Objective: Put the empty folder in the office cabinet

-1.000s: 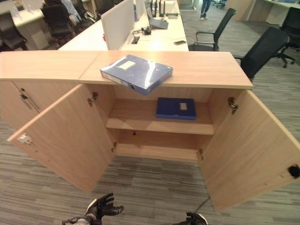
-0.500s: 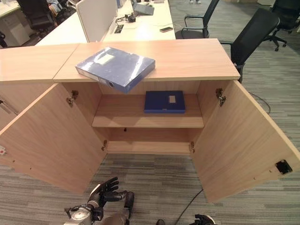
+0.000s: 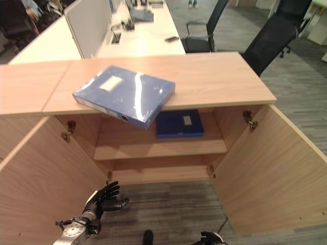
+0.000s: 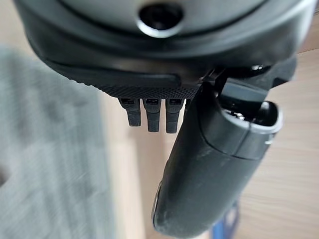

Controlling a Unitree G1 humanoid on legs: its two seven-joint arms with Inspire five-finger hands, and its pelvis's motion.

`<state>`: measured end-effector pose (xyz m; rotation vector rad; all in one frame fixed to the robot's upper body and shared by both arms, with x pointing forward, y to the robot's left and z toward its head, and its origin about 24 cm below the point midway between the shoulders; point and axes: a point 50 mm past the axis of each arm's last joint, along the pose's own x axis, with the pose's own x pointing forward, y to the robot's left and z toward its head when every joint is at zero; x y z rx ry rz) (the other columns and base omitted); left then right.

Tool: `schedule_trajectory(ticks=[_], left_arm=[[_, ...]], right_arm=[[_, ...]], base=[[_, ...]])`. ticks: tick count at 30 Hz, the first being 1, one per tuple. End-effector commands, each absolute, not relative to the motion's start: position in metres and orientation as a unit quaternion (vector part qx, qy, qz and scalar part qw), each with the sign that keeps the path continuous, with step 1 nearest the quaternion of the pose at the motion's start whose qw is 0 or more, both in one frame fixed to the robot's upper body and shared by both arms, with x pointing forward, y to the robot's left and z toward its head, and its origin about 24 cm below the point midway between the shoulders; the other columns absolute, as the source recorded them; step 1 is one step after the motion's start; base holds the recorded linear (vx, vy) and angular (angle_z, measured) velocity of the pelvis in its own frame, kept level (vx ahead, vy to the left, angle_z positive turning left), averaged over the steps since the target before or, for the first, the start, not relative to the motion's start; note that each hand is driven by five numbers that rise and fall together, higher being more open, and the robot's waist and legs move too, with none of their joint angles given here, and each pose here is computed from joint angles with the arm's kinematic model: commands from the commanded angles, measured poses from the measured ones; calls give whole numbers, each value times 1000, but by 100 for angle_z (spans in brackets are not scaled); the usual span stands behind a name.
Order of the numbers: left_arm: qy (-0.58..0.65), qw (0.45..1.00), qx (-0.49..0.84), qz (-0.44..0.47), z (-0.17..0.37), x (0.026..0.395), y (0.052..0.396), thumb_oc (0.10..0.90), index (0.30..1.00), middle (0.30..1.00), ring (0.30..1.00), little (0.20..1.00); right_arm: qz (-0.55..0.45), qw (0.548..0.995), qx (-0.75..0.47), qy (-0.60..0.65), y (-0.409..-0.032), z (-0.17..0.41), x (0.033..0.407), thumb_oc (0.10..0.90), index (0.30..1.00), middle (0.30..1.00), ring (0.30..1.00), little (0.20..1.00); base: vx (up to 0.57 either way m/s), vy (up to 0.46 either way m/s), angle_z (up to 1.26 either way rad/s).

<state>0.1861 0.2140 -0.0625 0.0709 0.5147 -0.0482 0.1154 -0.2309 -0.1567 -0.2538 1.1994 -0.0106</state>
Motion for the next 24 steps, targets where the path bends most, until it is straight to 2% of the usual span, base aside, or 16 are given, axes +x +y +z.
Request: schedule_trajectory(ticks=[1,7,15,20,24], left_arm=[[96,993,59,-19,-4,215,219,800,900,900,900,900],[-7,988,151,29,35,217,228,800,900,900,900,900],[-52,973,200,98,51,196,243,800,900,900,900,900],[-143,930,296,163,83,197,251,800,900,900,900,900],[-206,902,354,136,104,214,241,800,900,900,900,900]], right_arm=[[0,840,-136,526,-236,-147,140,800,900,900,900,900],[4,844,-117,524,-220,-152,132,800,900,900,900,900],[-15,829,-97,551,-218,-161,105,800,900,900,900,900],[-20,829,-106,549,-217,-161,103,800,900,900,900,900],[-13,829,-116,547,-213,-161,107,800,900,900,900,900]], base=[[26,-60,18],[72,-88,32],[99,-94,3],[53,-66,7],[38,-36,5]])
